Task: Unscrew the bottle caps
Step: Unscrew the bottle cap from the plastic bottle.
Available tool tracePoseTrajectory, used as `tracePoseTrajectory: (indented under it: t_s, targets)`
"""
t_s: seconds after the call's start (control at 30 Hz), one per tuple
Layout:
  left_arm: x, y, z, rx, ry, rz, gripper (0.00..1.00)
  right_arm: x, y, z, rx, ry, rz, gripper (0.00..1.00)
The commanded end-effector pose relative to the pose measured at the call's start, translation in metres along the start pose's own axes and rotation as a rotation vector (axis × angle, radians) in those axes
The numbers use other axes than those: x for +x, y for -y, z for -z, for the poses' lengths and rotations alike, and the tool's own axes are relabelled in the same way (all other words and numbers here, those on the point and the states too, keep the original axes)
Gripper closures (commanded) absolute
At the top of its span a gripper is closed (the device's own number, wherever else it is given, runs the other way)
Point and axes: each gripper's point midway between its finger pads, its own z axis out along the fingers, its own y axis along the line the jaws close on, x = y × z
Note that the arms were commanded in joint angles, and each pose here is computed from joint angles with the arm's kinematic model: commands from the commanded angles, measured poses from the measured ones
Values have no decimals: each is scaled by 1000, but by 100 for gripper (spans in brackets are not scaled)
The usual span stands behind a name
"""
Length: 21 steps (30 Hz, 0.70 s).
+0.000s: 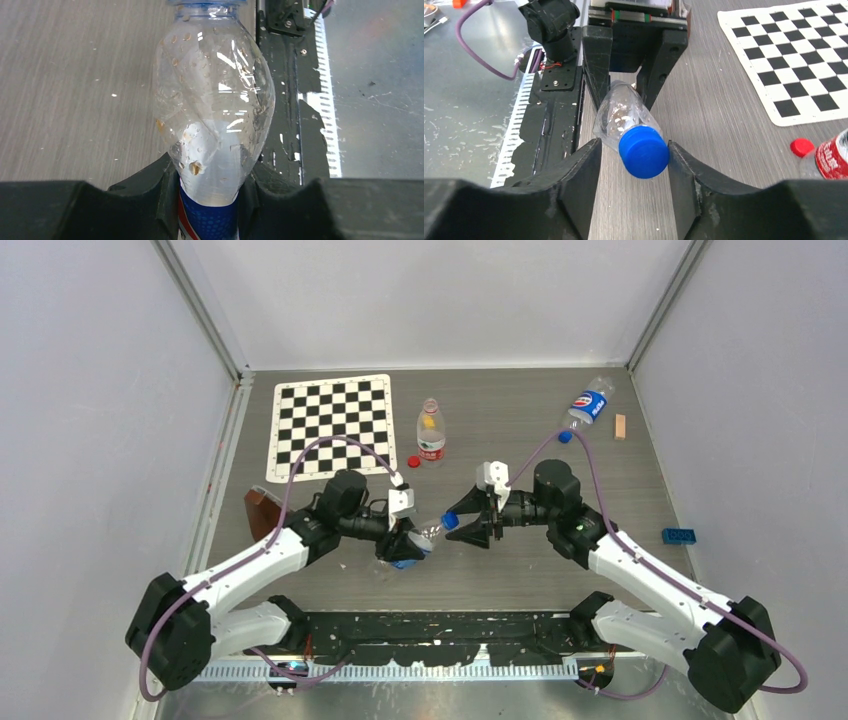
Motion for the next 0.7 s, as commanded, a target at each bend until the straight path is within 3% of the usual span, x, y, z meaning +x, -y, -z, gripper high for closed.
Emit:
tracePoseTrajectory:
  t_s: [0.0,0.27,0.47,0.67]
  targets:
    - [-39,-24,10,-134,70,-89,93,-19,1,3,59,32,-32,40]
    - [-34,-48,17,-284,45,-84,90,-56,3,19,203,223,-148,32]
    - [-41,-60,26,-400,125,-146,90,-60,36,32,444,288,-494,29]
    - [-37,-59,30,-461,128,-248,91,-51,60,31,601,221,-790,28]
